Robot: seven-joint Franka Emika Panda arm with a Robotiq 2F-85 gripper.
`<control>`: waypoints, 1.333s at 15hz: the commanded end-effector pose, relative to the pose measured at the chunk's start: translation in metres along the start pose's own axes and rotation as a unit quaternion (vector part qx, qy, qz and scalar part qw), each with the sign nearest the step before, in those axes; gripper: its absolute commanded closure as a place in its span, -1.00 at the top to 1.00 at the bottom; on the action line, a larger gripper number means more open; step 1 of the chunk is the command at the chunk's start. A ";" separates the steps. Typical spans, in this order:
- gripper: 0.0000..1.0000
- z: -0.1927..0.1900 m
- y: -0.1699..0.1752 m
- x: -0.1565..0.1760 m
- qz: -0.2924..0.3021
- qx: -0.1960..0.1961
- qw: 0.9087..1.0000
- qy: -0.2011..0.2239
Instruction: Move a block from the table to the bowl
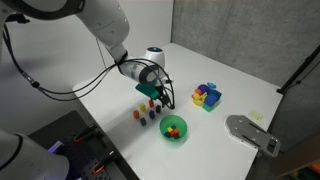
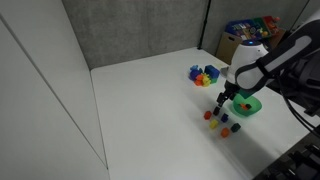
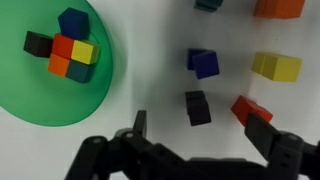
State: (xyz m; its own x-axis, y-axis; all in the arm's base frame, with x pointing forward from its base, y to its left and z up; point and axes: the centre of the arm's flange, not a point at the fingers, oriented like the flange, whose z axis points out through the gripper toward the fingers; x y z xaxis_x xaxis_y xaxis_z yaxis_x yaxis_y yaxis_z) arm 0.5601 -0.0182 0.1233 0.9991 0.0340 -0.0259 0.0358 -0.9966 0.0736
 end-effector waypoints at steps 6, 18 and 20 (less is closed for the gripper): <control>1.00 0.049 -0.011 0.014 -0.010 -0.028 1.000 0.003; -0.50 0.060 -0.015 0.023 -0.013 -0.045 0.999 0.012; -0.81 0.056 -0.012 0.023 -0.003 -0.049 0.999 0.006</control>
State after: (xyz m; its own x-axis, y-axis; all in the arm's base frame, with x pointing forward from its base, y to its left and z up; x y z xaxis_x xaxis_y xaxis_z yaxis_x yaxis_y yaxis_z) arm 0.5759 -0.0073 0.0601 0.9972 0.0705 -0.0252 0.0734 -0.9874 0.1400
